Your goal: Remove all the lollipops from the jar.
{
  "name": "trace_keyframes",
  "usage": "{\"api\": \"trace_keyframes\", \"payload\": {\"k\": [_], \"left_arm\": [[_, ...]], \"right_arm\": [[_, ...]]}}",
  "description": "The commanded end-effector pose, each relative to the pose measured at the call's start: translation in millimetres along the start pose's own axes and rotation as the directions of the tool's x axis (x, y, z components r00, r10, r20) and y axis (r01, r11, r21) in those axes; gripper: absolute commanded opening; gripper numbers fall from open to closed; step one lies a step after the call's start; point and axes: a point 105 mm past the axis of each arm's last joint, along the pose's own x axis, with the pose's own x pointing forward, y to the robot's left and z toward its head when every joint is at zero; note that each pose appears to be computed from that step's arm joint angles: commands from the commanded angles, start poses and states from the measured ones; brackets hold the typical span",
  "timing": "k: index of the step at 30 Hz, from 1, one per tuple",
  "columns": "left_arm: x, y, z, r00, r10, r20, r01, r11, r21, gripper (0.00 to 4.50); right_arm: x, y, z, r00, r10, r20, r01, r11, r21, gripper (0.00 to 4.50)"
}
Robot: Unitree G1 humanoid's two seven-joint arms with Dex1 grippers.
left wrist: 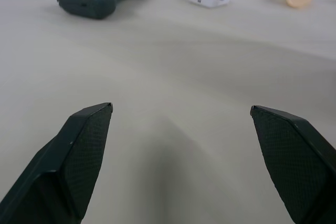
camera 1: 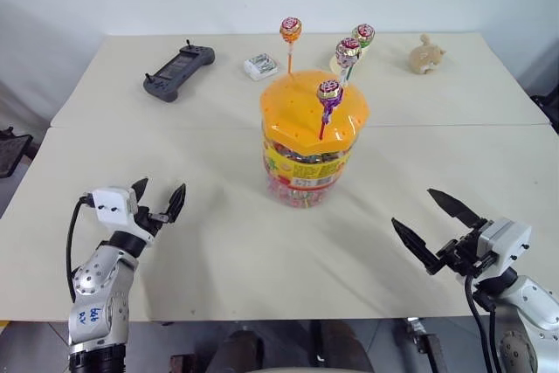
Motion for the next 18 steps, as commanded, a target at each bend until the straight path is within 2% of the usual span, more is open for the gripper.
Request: {"api": "trace_keyframes", "payload": {"k": [1, 5, 7, 12, 13, 15, 18], "left_arm": [[-5, 3, 10, 0.999, -0.038, 0.0, 0.038, 0.998, 0.057, 4.47], [-20, 15, 33, 0.984, -0.165, 0.063, 0.162, 0.985, 0.05, 4.47], [-29, 22, 48, 0.966, -0.24, 0.094, 0.239, 0.971, 0.016, 4.47], [-46, 54, 81, 0.917, -0.388, 0.094, 0.398, 0.906, -0.144, 4.47], [-47, 54, 87, 0.901, -0.422, 0.104, 0.435, 0.879, -0.196, 4.47], [-47, 51, 97, 0.861, -0.493, 0.13, 0.509, 0.821, -0.259, 4.47], [-33, 30, 108, 0.781, -0.599, 0.176, 0.625, 0.75, -0.217, 4.47]], "right_arm": [[4, 3, 11, 0.998, 0.057, 0.038, -0.056, 0.998, -0.024, 4.5], [10, -4, 21, 0.99, 0.12, 0.07, -0.122, 0.992, 0.023, 4.5], [12, -13, 36, 0.985, 0.114, 0.127, -0.121, 0.991, 0.052, 4.5], [15, -35, 107, 0.92, 0.121, 0.374, -0.154, 0.986, 0.058, 4.5], [14, -35, 120, 0.897, 0.132, 0.422, -0.163, 0.986, 0.037, 4.5], [13, -32, 135, 0.884, 0.144, 0.444, -0.164, 0.986, 0.006, 4.5], [11, -27, 147, 0.883, 0.16, 0.442, -0.161, 0.986, -0.036, 4.5]]}}
